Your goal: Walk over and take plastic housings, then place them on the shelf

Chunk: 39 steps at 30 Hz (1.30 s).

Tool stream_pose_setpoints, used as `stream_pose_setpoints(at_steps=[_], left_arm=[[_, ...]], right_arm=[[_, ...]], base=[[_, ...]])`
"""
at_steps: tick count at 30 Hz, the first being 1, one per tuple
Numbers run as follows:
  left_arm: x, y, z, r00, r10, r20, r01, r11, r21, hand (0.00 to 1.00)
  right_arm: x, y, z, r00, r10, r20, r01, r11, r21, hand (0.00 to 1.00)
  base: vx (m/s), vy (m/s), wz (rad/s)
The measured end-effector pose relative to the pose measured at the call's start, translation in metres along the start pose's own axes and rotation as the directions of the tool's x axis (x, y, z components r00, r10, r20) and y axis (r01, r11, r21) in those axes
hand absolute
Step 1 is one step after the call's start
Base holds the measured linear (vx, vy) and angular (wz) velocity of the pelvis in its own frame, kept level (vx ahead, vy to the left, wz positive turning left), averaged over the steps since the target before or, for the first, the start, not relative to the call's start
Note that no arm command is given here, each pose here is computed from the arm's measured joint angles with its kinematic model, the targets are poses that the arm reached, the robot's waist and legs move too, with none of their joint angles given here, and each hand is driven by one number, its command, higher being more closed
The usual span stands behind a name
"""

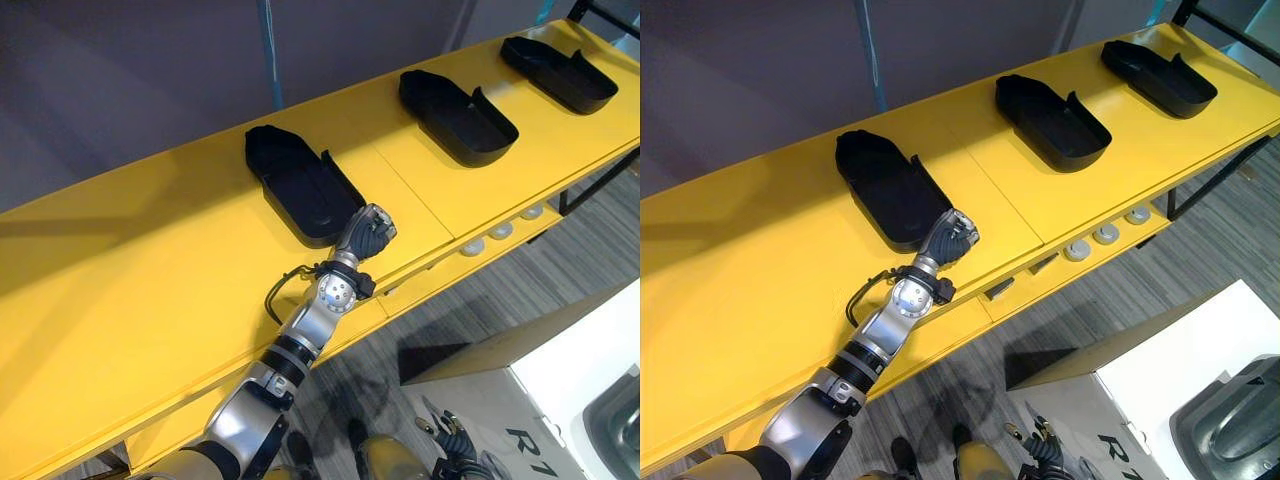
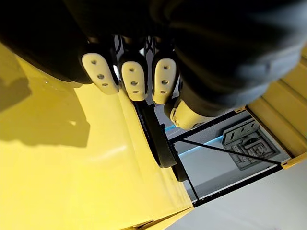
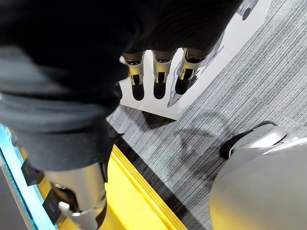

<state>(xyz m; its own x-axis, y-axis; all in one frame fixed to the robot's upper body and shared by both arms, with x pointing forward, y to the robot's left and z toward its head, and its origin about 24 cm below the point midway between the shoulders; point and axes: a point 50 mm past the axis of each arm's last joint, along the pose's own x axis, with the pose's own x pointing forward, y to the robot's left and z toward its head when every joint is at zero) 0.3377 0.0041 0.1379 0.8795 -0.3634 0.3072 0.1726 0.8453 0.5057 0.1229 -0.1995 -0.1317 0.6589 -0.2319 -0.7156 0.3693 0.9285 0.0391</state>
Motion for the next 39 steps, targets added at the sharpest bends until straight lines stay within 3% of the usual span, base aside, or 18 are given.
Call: stream_pose_setpoints(at_steps=[6, 10, 13, 16, 19, 21, 23, 26, 28, 30, 33, 36, 37, 39], left_arm=[[-0.023, 0.002, 0.056, 0.966, 0.054, 0.252, -0.016, 0.988, -0.151, 1.0], [-0.051, 0.039, 0.1, 0.854, 0.256, 0.452, -0.109, 0.939, -0.326, 1.0], [-0.076, 0.075, 0.106, 0.762, 0.415, 0.497, -0.236, 0.893, -0.384, 1.0], [-0.104, 0.111, 0.083, 0.697, 0.59, 0.408, -0.44, 0.801, -0.406, 1.0], [-0.14, 0.141, 0.052, 0.614, 0.741, 0.273, -0.65, 0.671, -0.357, 1.0], [-0.174, 0.158, 0.027, 0.529, 0.835, 0.152, -0.777, 0.549, -0.309, 1.0], [-0.201, 0.165, 0.01, 0.471, 0.88, 0.063, -0.849, 0.471, -0.239, 1.0], [-0.236, 0.17, -0.016, 0.404, 0.913, -0.067, -0.912, 0.395, -0.113, 1.0], [-0.259, 0.163, -0.051, 0.356, 0.902, -0.245, -0.933, 0.359, -0.036, 1.0], [-0.279, 0.146, -0.085, 0.321, 0.843, -0.432, -0.929, 0.368, 0.028, 1.0], [-0.309, 0.113, -0.125, 0.294, 0.682, -0.669, -0.878, 0.469, 0.093, 1.0], [-0.346, 0.068, -0.161, 0.199, 0.452, -0.87, -0.816, 0.568, 0.109, 1.0], [-0.352, 0.06, -0.166, 0.179, 0.407, -0.896, -0.805, 0.584, 0.104, 0.0], [-0.377, 0.026, -0.177, 0.092, 0.249, -0.964, -0.744, 0.661, 0.099, 0.0]], right_arm=[[-0.001, 0.0, 0.002, 1.0, -0.003, 0.017, 0.003, 1.0, 0.007, 0.0], [-0.003, -0.002, -0.001, 1.0, -0.009, 0.008, 0.009, 1.0, 0.006, 0.0], [-0.003, -0.004, -0.002, 1.0, -0.012, 0.001, 0.012, 1.0, 0.005, 0.0], [-0.005, -0.011, -0.007, 1.0, -0.027, -0.016, 0.027, 1.0, -0.007, 0.0], [-0.006, -0.017, -0.011, 0.998, -0.039, -0.039, 0.038, 0.999, -0.017, 0.0], [-0.007, -0.021, -0.017, 0.997, -0.045, -0.065, 0.043, 0.999, -0.031, 0.0], [-0.008, -0.023, -0.021, 0.995, -0.051, -0.085, 0.047, 0.998, -0.043, 0.0], [-0.009, -0.023, -0.025, 0.994, -0.047, -0.1, 0.043, 0.998, -0.05, 0.0], [-0.007, -0.015, -0.026, 0.994, -0.009, -0.108, 0.0, 0.996, -0.088, 0.0], [-0.008, -0.005, -0.027, 0.993, 0.03, -0.114, -0.043, 0.992, -0.114, 0.0], [-0.008, 0.002, -0.029, 0.991, 0.051, -0.12, -0.067, 0.989, -0.129, 0.0], [-0.009, 0.005, -0.032, 0.989, 0.056, -0.135, -0.073, 0.99, -0.119, 0.0], [-0.01, 0.006, -0.033, 0.989, 0.057, -0.136, -0.073, 0.99, -0.118, 0.0], [-0.011, 0.007, -0.035, 0.988, 0.058, -0.141, -0.074, 0.991, -0.115, 0.0]], base=[[0.01, -0.002, 0.08], [-0.01, 0.001, 0.08], [-0.03, -0.003, 0.19], [0.0, -0.002, 0.22], [0.02, 0.011, 0.31], [0.03, 0.006, 0.42], [0.02, 0.007, 0.32], [0.0, 0.005, 0.36], [-0.03, 0.019, 0.19], [-0.05, 0.014, 0.11], [-0.03, 0.019, 0.12], [0.01, 0.005, 0.01], [0.0, 0.0, 0.0], [0.0, 0.0, 0.0]])
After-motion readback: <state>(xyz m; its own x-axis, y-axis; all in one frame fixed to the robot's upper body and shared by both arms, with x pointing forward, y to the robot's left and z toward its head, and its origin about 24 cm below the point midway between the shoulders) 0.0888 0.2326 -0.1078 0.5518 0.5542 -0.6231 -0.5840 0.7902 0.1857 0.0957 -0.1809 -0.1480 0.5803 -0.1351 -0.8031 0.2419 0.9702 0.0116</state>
